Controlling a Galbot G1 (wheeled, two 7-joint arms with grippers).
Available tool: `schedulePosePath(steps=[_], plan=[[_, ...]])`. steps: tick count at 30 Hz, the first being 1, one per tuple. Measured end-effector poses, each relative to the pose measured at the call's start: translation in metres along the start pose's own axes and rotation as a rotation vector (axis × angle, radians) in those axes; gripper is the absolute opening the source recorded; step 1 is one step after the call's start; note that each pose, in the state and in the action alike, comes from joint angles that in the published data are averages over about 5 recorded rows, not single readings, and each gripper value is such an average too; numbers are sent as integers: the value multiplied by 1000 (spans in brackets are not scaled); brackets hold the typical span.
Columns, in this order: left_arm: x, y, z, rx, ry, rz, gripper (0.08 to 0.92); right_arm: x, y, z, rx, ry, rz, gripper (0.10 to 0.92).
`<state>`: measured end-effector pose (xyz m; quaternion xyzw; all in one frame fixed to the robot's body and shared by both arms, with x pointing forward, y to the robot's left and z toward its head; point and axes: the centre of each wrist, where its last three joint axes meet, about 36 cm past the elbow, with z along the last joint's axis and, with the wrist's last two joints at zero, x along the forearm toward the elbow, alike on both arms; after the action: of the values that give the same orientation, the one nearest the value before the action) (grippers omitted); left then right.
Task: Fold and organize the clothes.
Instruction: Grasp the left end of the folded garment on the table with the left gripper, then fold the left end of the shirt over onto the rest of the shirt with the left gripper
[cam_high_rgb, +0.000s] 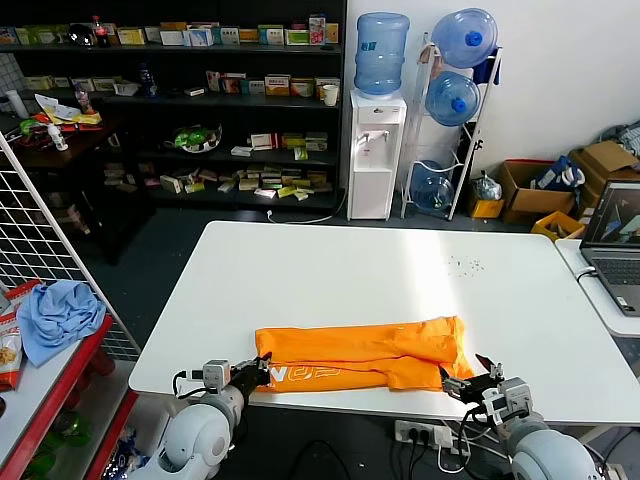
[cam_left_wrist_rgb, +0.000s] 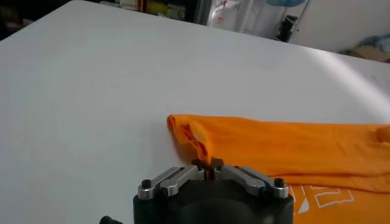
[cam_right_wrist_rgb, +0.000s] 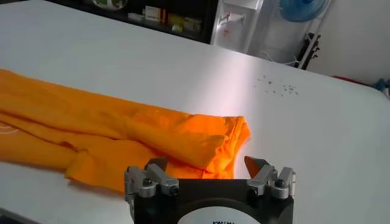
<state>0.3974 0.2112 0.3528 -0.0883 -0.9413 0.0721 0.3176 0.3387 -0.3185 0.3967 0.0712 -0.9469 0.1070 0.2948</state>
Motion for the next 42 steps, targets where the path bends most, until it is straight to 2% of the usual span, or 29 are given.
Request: schedulePosePath(steps=[8,20,24,30,35,42], plan=[[-2,25,-16,-17,-27,-59,130,0,1,-1,0,-13,3,823],[-2,110,-54,-91,-96,-251,130,-5,4,1,-7,-76,46,823],[5,121,-63,-106,-114,-279,130,-8,6,2,-13,-111,71,823],[19,96,-67,-116,-143,-239,130,-11,9,6,-21,-157,106,823],[24,55,-61,-103,-153,-162,130,-13,12,10,-23,-185,128,823],[20,-3,-46,-65,-145,-43,130,-17,17,12,-22,-216,154,823]])
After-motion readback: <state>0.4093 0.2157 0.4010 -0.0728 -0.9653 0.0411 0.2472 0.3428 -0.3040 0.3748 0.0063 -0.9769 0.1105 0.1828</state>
